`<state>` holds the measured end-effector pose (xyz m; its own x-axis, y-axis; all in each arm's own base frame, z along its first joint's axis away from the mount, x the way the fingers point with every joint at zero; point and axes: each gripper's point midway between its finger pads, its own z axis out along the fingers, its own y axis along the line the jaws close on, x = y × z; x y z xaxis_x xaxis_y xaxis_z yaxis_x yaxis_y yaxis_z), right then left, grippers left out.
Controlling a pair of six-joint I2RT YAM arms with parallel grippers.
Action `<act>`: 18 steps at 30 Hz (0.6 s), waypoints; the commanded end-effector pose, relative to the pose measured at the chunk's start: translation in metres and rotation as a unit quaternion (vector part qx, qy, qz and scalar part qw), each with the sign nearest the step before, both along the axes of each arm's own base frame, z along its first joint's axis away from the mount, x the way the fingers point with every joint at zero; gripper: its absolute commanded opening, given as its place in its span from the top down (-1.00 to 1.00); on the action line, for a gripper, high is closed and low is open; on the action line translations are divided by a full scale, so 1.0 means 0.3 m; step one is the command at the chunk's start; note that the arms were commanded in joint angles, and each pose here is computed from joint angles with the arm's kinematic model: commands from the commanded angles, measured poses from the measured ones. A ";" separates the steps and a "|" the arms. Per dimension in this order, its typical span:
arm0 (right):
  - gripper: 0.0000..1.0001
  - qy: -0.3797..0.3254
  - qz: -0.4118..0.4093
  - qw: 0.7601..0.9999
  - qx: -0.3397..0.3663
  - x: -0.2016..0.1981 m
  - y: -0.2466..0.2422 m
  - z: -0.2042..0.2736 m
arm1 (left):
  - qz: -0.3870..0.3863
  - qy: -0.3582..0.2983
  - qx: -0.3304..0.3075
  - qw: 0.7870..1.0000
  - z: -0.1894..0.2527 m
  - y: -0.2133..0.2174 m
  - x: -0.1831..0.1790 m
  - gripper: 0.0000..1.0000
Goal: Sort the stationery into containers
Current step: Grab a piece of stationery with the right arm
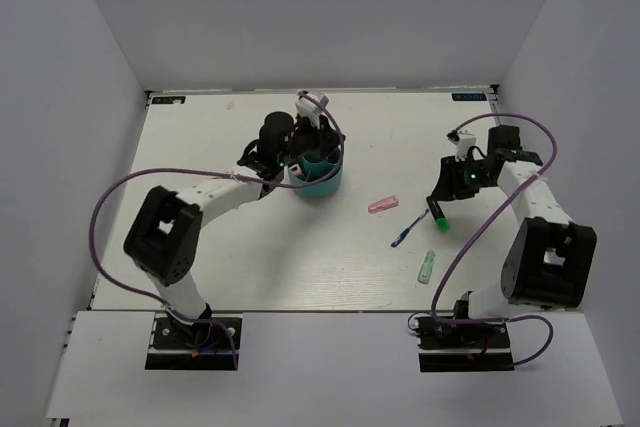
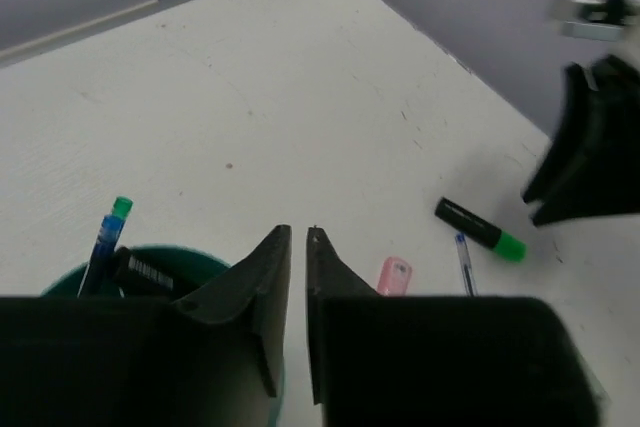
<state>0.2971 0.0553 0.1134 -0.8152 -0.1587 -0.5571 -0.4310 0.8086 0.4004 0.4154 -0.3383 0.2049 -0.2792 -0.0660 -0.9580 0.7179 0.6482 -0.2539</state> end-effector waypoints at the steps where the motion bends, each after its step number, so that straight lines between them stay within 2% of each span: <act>1: 0.16 0.025 0.020 0.986 -0.162 0.043 -0.118 -0.110 | 0.001 0.007 0.024 1.000 0.190 0.033 -0.136 0.57; 2: 0.16 0.025 0.023 0.984 -0.175 0.050 -0.124 -0.121 | 0.004 0.058 0.063 0.996 0.117 0.062 -0.175 0.51; 3: 0.16 0.021 0.025 0.982 -0.185 0.064 -0.132 -0.122 | 0.012 0.056 0.058 0.997 0.195 0.063 -0.177 0.36; 4: 0.13 0.027 0.023 0.980 -0.197 0.080 -0.144 -0.135 | 0.039 0.062 0.067 0.995 0.218 0.098 -0.179 -0.21; 5: 0.13 0.027 0.032 0.978 -0.204 0.085 -0.131 -0.140 | 0.047 0.107 0.094 0.989 0.164 0.129 -0.213 -0.38; 7: 0.13 0.038 0.039 0.973 -0.226 0.105 -0.135 -0.164 | 0.055 0.141 0.123 0.981 0.184 0.184 -0.274 -0.59; 10: 0.13 0.035 0.043 0.965 -0.256 0.144 -0.132 -0.178 | 0.068 0.172 0.145 0.972 0.180 0.255 -0.349 -0.74; 12: 0.13 0.035 0.045 0.963 -0.262 0.158 -0.118 -0.189 | 0.079 0.190 0.160 0.965 0.143 0.297 -0.387 -0.76; 13: 0.13 0.035 0.045 0.963 -0.264 0.161 -0.116 -0.191 | 0.082 0.176 0.148 0.970 0.187 0.320 -0.414 -0.76; 15: 0.11 0.039 0.054 0.962 -0.264 0.161 -0.096 -0.205 | 0.086 0.190 0.162 0.965 0.121 0.352 -0.449 -0.83; 16: 0.11 0.042 0.054 0.962 -0.264 0.164 -0.092 -0.210 | 0.088 0.177 0.146 0.969 0.159 0.371 -0.474 -0.83; 18: 0.11 0.054 0.064 0.961 -0.264 0.157 -0.071 -0.235 | 0.089 0.195 0.160 0.964 0.090 0.396 -0.508 -0.85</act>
<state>0.3342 0.0321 0.0432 -0.8234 -0.4873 -0.2908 -0.5154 0.8566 0.0239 0.2849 -0.2407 0.2489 -0.5844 0.1189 -0.8027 0.5185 0.8156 -0.2566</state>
